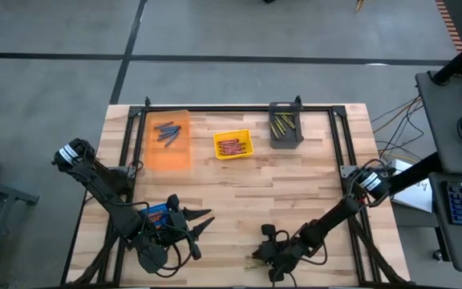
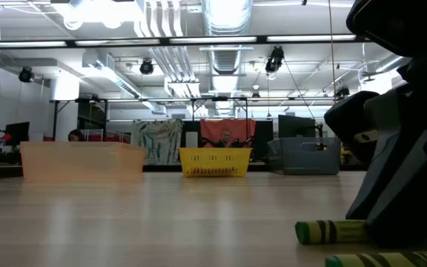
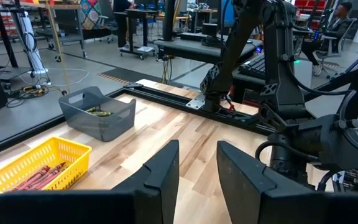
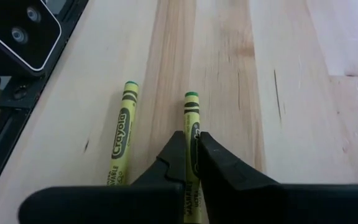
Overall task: Sort crayons
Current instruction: Put the green crayon into the black bin
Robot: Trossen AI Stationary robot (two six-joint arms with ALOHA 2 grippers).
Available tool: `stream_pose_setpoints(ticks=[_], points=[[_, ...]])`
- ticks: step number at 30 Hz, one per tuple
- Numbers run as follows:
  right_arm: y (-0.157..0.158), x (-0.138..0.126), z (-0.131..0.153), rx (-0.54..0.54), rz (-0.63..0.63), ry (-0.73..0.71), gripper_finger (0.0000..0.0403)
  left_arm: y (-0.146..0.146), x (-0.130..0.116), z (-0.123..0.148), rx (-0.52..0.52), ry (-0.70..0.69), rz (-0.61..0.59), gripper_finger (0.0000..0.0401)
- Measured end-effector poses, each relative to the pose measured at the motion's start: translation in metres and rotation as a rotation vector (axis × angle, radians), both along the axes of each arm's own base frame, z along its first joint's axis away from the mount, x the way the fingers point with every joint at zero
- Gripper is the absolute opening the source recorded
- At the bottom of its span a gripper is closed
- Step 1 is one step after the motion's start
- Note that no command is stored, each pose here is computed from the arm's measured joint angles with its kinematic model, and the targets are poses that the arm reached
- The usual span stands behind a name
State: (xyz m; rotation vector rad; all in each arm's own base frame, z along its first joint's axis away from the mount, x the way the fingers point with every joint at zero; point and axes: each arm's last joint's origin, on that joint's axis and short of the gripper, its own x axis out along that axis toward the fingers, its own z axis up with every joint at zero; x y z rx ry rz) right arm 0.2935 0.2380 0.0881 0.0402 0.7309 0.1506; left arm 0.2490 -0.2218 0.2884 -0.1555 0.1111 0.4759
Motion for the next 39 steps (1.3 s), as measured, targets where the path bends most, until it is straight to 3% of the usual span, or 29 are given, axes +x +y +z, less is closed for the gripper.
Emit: stream_pose_setpoints(ticks=[10,23,31,39], points=[[-0.003,0.0,0.01,-0.014,0.011,-0.014,0.0014,0.0,0.0,0.0,0.0,0.0,0.0,0.0091],[-0.033,0.014,0.032,-0.076,-0.052,-0.029,0.0013,0.0,0.0,0.0,0.007,0.003,-0.001,0.0091],[-0.07,0.027,0.057,-0.145,-0.095,-0.038,0.0013,0.0,0.0,0.0,0.021,0.009,-0.004,0.0091],[-0.13,0.036,0.097,-0.255,-0.16,-0.053,0.0013,-0.002,0.002,0.005,0.05,0.001,-0.015,0.0091]])
